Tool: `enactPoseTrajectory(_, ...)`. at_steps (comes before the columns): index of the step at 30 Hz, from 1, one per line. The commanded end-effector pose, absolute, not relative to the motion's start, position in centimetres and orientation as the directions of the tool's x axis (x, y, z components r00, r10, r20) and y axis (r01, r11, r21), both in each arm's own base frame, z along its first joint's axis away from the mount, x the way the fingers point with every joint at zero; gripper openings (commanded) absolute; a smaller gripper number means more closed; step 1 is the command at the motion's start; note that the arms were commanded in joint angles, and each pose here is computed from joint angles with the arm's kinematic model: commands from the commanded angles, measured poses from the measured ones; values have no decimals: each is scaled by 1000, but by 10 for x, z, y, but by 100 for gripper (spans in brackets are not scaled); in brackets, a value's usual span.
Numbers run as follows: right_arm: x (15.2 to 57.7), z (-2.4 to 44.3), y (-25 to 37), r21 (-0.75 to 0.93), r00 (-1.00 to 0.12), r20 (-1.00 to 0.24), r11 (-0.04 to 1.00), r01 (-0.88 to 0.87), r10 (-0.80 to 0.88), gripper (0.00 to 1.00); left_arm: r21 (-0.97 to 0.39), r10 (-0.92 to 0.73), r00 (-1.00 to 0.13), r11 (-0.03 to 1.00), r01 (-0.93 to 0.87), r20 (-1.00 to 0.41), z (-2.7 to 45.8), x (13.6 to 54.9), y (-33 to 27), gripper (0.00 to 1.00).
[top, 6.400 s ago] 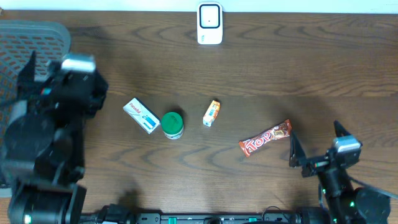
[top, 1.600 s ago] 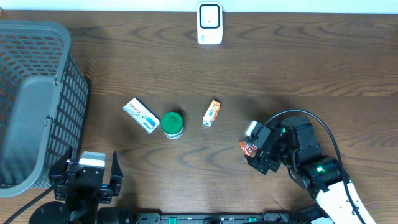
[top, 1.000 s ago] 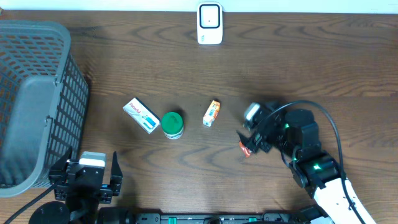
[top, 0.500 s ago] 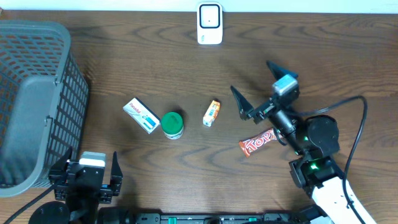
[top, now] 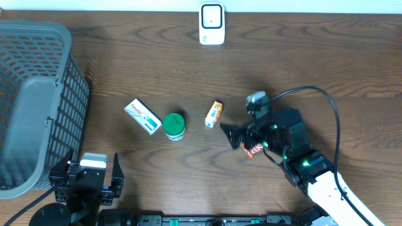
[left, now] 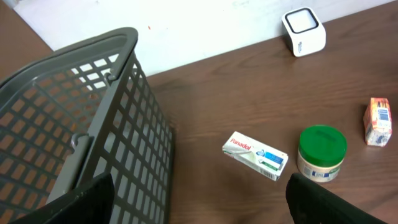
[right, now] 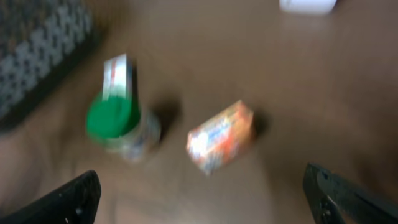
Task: Scan the item barcode
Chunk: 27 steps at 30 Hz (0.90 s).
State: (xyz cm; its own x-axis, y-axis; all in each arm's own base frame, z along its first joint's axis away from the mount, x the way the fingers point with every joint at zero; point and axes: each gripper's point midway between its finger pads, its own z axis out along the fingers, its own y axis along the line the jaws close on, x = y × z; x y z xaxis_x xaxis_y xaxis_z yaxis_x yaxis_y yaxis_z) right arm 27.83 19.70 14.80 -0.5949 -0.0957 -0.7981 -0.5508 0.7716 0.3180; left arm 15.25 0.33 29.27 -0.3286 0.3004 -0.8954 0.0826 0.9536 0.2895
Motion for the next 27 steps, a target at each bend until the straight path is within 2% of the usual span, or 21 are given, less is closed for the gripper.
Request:
enactPoseTrajectory(1, 249, 135, 206, 334, -628, -751, 703, -628, -203, 99, 278, 288, -334, 957, 81, -897, 292, 153, 3, 86)
enactPoseTrajectory(4, 234, 119, 198, 326, -666, -697, 708, -626, -267, 98, 278, 288, -334, 957, 81, -897, 292, 153, 3, 86)
enactPoseTrajectory(7, 222, 106, 190, 309, -689, -649, 716, -626, -322, 88, 278, 288, -334, 957, 81, -897, 292, 153, 3, 86)
enactPoseTrajectory(9, 220, 96, 179, 270, -705, -618, 749, -605, -348, 93, 278, 288, -334, 957, 81, -897, 292, 153, 3, 86)
enactPoseTrajectory(14, 235, 79, 137, 55, -721, -573, 860, -508, -389, 95, 277, 288, -334, 957, 81, -897, 292, 153, 3, 86)
enactPoseTrajectory(17, 241, 77, 128, -35, -691, -568, 852, -522, -447, 99, 277, 288, -334, 957, 81, -897, 292, 153, 3, 86)
enactPoseTrajectory(21, 250, 73, 113, -136, -686, -547, 859, -493, -480, 97, 277, 288, -334, 957, 81, -897, 292, 153, 3, 86)
enactPoseTrajectory(23, 250, 68, 110, -106, -729, -538, 892, -440, -424, 91, 278, 288, -334, 957, 81, -897, 292, 153, 3, 86)
enactPoseTrajectory(25, 247, 64, 112, -32, -785, -527, 931, -364, -325, 89, 278, 288, -334, 957, 81, -897, 292, 153, 3, 86)
enactPoseTrajectory(27, 238, 60, 123, 83, -831, -500, 942, -326, -243, 99, 277, 288, -334, 957, 81, -897, 292, 153, 3, 86)
